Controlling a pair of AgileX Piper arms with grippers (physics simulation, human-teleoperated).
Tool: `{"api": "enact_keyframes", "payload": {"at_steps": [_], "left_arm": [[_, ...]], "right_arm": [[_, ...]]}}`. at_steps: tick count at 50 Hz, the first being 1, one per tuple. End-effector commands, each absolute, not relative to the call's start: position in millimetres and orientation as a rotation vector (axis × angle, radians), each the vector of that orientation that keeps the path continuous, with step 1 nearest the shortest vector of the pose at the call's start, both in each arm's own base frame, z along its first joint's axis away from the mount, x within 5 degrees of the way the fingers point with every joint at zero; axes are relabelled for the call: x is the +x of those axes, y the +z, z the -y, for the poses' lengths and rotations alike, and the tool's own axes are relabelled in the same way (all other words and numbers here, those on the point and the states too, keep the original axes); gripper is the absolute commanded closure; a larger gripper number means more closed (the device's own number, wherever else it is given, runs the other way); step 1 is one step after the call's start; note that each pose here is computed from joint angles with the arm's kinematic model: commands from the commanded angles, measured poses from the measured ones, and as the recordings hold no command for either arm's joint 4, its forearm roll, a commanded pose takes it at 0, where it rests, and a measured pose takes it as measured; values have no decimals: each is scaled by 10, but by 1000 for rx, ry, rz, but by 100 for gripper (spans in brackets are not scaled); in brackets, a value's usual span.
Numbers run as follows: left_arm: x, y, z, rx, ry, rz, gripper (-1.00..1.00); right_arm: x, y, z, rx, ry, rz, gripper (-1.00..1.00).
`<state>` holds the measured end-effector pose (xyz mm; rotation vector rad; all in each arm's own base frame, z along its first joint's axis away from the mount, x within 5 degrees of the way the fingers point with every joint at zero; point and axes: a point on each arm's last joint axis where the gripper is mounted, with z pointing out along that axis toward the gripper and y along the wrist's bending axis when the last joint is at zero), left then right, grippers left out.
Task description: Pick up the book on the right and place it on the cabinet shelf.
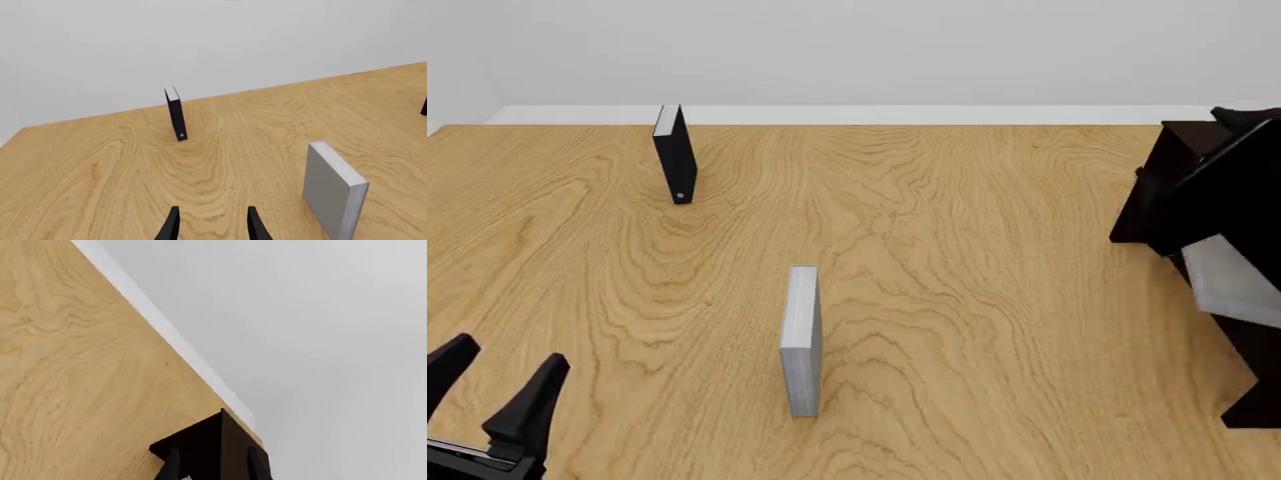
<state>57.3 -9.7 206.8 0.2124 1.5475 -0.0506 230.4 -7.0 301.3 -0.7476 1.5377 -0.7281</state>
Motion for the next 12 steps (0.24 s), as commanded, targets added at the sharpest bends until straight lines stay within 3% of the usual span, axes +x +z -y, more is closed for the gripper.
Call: {"api": "enact_keyframes", "payload": {"at_steps": [1,12], "left_arm": [[572,2073,93,211,-41,-1542,-100],[573,2081,92,212,-35,-1535,-100]], "right_arm": [[2002,3634,-47,-565,-494,-1562,-100],[1704,3908,-53,-453,-385,-1569,-100]]}}
